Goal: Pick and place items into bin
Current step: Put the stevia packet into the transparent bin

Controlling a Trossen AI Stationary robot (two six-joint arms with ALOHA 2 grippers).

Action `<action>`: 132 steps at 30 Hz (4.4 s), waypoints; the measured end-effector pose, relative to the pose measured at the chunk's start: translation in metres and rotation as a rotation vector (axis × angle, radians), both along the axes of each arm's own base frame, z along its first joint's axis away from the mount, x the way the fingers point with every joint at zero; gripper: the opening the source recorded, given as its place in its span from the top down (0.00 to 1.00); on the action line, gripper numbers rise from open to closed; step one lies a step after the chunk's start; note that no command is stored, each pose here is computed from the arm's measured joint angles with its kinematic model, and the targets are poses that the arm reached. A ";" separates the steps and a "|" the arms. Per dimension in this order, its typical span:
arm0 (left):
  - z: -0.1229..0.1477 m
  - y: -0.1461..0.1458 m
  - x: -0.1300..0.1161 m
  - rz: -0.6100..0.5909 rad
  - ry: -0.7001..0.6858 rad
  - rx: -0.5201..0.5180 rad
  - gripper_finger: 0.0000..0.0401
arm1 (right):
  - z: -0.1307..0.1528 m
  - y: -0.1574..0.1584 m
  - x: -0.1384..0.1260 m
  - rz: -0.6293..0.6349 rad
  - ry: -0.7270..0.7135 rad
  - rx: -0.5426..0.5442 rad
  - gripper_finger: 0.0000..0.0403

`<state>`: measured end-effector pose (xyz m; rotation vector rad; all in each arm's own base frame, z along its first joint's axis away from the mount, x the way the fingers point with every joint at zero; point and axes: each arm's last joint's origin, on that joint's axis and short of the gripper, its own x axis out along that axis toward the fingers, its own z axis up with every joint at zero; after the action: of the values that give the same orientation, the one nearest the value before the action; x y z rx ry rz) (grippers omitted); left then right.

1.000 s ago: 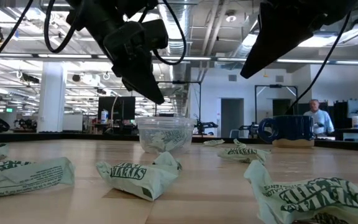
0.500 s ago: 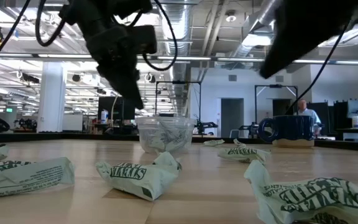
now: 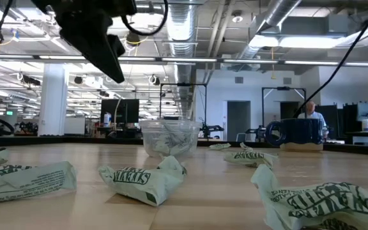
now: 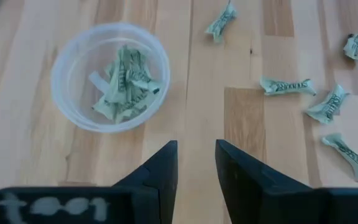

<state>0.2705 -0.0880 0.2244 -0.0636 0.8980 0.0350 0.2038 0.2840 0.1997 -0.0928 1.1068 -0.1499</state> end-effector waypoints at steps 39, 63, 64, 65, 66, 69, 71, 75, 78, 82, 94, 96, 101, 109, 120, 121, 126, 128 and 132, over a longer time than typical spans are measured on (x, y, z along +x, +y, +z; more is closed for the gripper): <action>0.008 -0.041 -0.006 0.047 -0.319 0.295 0.75 | -0.052 -0.028 0.034 0.041 0.089 0.140 0.49; 0.008 -0.041 -0.006 0.054 -0.318 0.285 0.75 | -0.062 -0.037 0.038 0.047 0.118 0.180 0.62; 0.008 -0.041 -0.006 0.053 -0.318 0.285 0.75 | -0.062 -0.038 0.039 0.044 0.118 0.180 0.62; 0.008 -0.041 -0.006 0.053 -0.318 0.285 0.75 | -0.062 -0.038 0.040 0.042 0.118 0.180 0.62; 0.008 -0.041 -0.006 0.053 -0.318 0.285 0.75 | -0.062 -0.039 0.040 0.040 0.117 0.180 0.62; 0.008 -0.041 -0.006 0.054 -0.318 0.285 0.75 | -0.062 -0.040 0.041 0.034 0.117 0.181 0.61; 0.008 -0.041 -0.006 0.053 -0.318 0.285 0.75 | -0.062 -0.040 0.041 0.034 0.117 0.182 0.61; 0.008 -0.041 -0.006 0.053 -0.318 0.285 0.75 | -0.062 -0.038 0.041 0.041 0.117 0.198 0.62; 0.008 -0.041 -0.006 0.053 -0.318 0.285 0.75 | -0.061 -0.036 0.040 0.051 0.119 0.215 0.63; 0.008 -0.041 -0.006 0.055 -0.318 0.282 0.75 | -0.061 -0.036 0.040 0.051 0.118 0.217 0.64; 0.008 -0.041 -0.006 0.057 -0.318 0.280 0.75 | -0.074 -0.031 0.039 0.061 0.171 0.216 0.66; 0.008 -0.041 -0.006 0.057 -0.318 0.279 0.75 | -0.072 -0.032 0.040 0.059 0.164 0.217 0.67; 0.008 -0.041 -0.006 0.057 -0.317 0.280 0.75 | -0.071 -0.033 0.039 0.064 0.157 0.210 0.72; 0.008 -0.041 -0.006 0.057 -0.318 0.280 0.75 | -0.071 -0.033 0.040 0.079 0.145 0.193 0.89; 0.008 -0.041 -0.006 0.069 -0.322 0.283 0.75 | -0.049 -0.041 0.068 0.139 0.064 0.065 0.99; 0.008 -0.040 -0.006 0.076 -0.324 0.286 0.75 | -0.046 -0.043 0.072 0.139 0.053 0.039 0.99; 0.008 -0.039 -0.006 0.101 -0.331 0.301 0.75 | -0.028 -0.065 0.103 0.107 -0.043 -0.060 0.99; 0.008 -0.039 -0.007 0.099 -0.324 0.304 0.75 | -0.021 -0.078 0.117 0.111 -0.070 -0.095 0.99; 0.003 -0.037 -0.011 0.117 -0.269 0.308 0.75 | -0.012 -0.107 0.145 0.132 -0.113 -0.135 0.99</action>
<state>0.2599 -0.1250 0.2273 0.1631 0.6108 0.2673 0.3486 0.1766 0.1881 -0.2739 0.9744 -0.1104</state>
